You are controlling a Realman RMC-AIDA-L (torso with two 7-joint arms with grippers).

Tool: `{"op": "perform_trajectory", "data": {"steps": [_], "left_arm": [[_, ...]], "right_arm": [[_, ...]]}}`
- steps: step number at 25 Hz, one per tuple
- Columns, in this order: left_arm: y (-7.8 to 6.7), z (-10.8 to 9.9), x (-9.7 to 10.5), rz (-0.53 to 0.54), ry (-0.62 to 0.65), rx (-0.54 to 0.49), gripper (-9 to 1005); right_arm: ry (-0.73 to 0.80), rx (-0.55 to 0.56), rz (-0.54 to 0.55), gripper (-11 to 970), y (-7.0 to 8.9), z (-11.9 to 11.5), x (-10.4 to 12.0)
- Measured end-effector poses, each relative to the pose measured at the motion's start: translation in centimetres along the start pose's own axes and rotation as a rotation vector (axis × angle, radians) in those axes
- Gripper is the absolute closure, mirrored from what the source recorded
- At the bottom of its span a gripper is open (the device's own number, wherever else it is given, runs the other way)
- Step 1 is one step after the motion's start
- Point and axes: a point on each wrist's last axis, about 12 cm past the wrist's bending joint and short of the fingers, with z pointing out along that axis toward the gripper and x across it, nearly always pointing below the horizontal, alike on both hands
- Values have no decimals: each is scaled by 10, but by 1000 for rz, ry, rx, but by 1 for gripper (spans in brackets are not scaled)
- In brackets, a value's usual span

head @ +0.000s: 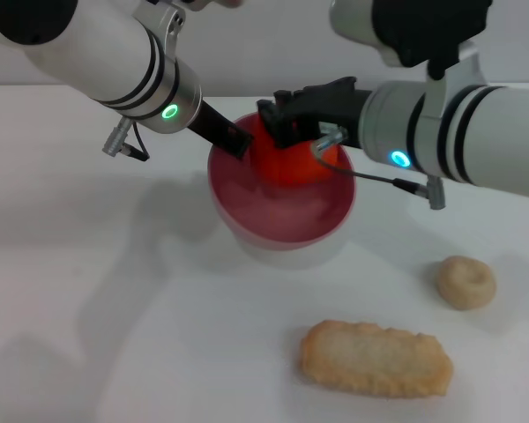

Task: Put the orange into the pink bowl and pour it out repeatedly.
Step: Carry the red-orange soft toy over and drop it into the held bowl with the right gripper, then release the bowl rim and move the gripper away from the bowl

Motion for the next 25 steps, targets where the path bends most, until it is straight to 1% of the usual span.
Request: {"op": "perform_trajectory", "data": {"steps": [3,8,11,12,14,18,19,20,22,25], "left_arm": [[-1,1,0,4,-2,0,789],[1,3,1,0,1,-2,787],[2,5,4,-4,13,-3,787],[2,5,4,-4,13,-3,786],[4,8,7,-11,32,-3,786],[5,10,11,-18,52,-3,785],[5,10,11,-18,52,-3,785],[6,13,16,-29,78,3,784],[5,16,19,-43,88,19,784],[7,22,23,-56,104,21,783]], "right_arm": [[-4,-14,-18,825,6,0,-1],[-19,-11,-28,599,6,-1,-3],[-45,16,-56,493,2,-5,-6],[-56,41,-59,458,-2,-8,-7],[-78,117,-42,387,-15,-17,-9],[-87,267,-2,387,-48,-38,-5],[-86,294,9,386,-55,-42,-2],[-84,313,22,386,-60,-45,1],[-79,334,39,386,-67,-47,4],[-63,343,46,386,-70,-46,9]]}}
